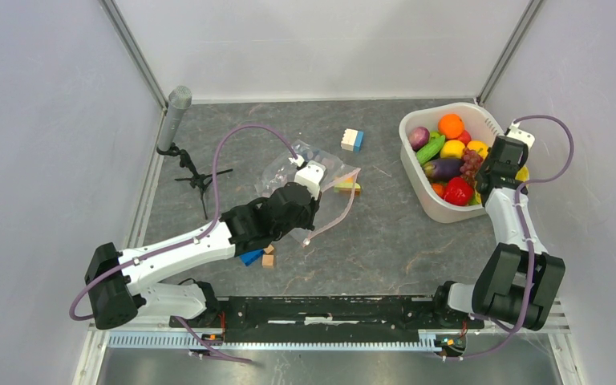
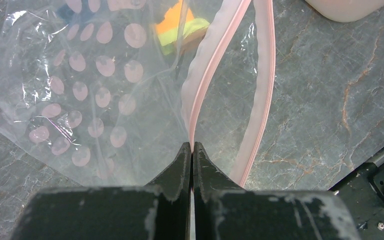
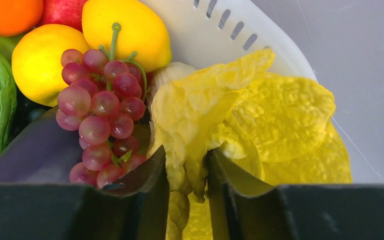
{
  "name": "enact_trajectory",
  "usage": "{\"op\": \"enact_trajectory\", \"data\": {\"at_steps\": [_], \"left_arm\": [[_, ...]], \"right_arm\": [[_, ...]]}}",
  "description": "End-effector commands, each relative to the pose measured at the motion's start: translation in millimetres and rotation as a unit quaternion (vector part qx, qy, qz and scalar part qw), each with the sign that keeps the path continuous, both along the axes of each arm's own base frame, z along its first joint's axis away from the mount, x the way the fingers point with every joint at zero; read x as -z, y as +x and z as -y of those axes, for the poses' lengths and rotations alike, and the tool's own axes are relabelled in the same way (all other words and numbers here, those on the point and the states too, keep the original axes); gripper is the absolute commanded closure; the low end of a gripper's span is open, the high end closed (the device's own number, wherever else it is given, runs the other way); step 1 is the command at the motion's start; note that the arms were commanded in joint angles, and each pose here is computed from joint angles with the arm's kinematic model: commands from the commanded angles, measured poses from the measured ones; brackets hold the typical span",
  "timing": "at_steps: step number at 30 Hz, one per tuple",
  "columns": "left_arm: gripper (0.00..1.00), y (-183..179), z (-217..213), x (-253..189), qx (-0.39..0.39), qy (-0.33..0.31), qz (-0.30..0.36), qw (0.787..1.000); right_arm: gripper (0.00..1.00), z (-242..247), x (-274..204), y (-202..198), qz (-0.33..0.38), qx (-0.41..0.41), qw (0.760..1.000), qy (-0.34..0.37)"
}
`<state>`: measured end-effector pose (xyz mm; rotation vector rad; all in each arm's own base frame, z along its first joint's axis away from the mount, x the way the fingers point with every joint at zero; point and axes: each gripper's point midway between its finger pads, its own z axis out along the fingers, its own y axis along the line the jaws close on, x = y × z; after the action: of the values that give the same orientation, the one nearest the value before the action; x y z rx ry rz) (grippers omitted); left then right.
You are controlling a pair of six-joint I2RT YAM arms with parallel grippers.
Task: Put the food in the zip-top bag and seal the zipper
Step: Pick up the fake vegetable from the bin.
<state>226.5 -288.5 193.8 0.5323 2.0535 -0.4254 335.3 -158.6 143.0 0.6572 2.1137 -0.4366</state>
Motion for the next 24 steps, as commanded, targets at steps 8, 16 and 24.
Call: {"op": "enact_trajectory", "data": {"at_steps": [8,16,24], "left_arm": [[0.98,4.8,-1.5,-11.2,0.007,-0.01,0.02,1.0],[0.98,5.3,-4.1,-12.3,0.005,-0.008,0.02,1.0],[0.98,6.5,-7.5,-13.1,-0.003,-0.006,0.018,1.0]], "right_arm": [[1.0,3.8,-11.8,2.2,0.032,0.0,0.999,-0.001],[1.0,1.7,-90.9,-15.8,0.123,0.007,0.992,-0.04],[1.0,-7.3,-153.9,-46.6,0.181,0.004,0.981,-0.071]]}}
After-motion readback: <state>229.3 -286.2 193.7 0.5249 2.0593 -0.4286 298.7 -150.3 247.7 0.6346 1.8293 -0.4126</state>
